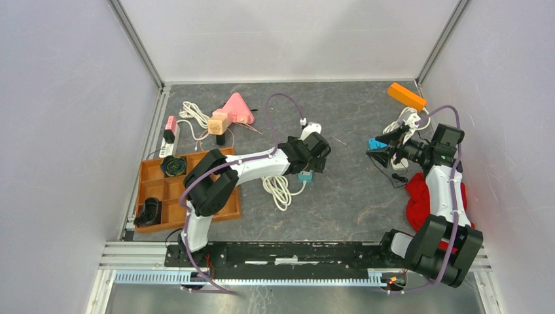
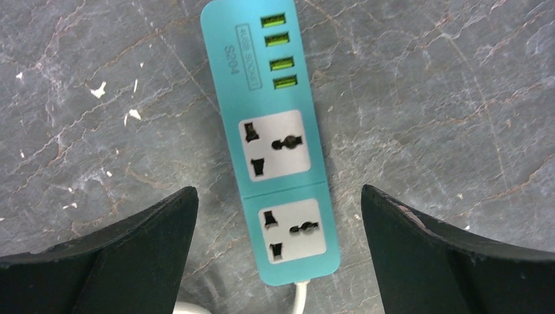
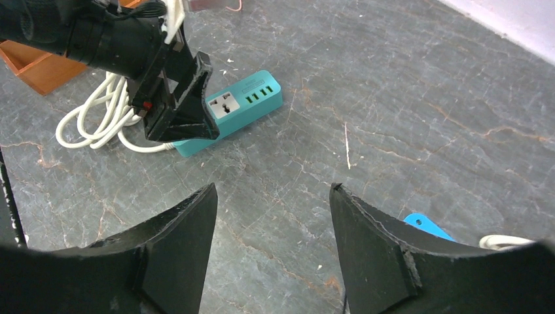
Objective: Pull the plug off the socket
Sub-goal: Pick up the socket from the center of the board.
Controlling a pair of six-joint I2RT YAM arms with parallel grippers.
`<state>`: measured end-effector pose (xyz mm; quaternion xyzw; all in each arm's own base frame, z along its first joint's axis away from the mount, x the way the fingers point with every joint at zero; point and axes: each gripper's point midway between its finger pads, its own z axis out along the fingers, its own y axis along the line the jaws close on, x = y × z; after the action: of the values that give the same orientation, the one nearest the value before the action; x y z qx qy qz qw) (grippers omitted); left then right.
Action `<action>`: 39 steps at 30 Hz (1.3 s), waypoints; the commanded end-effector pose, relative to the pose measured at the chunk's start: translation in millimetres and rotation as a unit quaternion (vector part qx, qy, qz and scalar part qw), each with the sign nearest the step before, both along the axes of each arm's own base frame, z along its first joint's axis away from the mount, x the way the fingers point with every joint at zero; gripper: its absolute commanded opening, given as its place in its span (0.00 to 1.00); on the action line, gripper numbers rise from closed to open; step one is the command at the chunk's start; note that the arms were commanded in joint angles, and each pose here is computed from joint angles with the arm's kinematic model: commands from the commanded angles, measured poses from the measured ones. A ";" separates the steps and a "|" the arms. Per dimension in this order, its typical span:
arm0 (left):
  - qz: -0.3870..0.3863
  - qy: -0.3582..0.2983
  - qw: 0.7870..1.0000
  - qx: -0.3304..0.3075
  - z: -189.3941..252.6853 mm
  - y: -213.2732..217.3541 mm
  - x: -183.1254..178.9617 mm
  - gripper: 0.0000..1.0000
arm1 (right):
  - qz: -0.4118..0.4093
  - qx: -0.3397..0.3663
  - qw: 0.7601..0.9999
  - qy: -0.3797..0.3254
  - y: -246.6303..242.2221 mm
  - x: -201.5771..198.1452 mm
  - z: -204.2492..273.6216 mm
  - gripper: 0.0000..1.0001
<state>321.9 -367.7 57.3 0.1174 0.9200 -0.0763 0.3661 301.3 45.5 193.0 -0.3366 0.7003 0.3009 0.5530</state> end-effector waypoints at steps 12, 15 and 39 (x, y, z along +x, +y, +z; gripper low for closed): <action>-0.048 -0.025 0.997 -0.049 27.1 -9.9 -9.6 0.94 | 0.027 -0.014 1.000 0.008 10.3 1.7 -12.8 0.69; -0.031 -0.016 0.999 -0.029 21.6 -8.9 -5.5 0.93 | 0.033 -0.017 0.999 0.010 12.7 1.5 -14.4 0.69; 0.031 0.000 0.996 0.080 -26.4 0.7 -1.8 0.61 | 0.056 -0.025 0.998 0.018 18.3 -1.2 -20.0 0.69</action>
<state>317.2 -368.3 34.0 0.1448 0.9245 0.0067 0.3525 293.6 64.2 161.1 -0.3647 0.7113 0.3295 0.5024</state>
